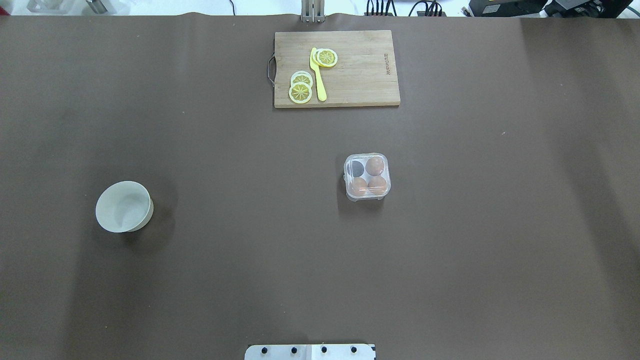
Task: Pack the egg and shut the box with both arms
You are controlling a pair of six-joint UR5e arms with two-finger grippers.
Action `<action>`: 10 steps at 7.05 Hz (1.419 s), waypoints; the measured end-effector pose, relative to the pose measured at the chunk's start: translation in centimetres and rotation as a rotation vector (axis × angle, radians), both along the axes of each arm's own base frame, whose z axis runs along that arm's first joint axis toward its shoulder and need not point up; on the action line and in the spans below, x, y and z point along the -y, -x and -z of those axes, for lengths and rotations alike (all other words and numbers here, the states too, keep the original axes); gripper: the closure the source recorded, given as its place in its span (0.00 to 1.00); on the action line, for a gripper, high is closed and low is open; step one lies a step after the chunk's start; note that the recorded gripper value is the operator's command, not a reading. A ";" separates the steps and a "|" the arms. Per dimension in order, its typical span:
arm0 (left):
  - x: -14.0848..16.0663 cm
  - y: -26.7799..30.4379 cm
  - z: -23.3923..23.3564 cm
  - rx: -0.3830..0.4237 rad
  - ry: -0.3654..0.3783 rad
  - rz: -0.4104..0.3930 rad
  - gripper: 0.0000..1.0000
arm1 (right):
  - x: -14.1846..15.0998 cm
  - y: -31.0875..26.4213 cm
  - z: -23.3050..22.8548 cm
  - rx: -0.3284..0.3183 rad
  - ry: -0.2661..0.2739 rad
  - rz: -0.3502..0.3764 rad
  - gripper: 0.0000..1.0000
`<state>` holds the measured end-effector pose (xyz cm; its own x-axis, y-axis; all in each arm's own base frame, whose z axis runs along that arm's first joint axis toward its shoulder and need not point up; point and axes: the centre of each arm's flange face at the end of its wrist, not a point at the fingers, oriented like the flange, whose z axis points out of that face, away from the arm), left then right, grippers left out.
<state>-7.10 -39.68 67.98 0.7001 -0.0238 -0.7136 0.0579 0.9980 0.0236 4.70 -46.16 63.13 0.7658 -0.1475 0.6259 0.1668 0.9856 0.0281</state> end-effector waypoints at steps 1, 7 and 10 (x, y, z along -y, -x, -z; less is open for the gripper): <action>0.0 0.0 0.8 0.000 -0.015 0.001 0.02 | 0.0 0.0 0.1 0.002 -0.001 -0.001 0.00; 0.1 0.1 2.3 0.007 -0.048 0.001 0.02 | 0.2 0.1 0.4 0.005 -0.009 0.001 0.00; 0.0 0.1 2.1 0.008 -0.041 0.001 0.02 | 0.0 0.1 0.0 0.003 0.001 0.000 0.00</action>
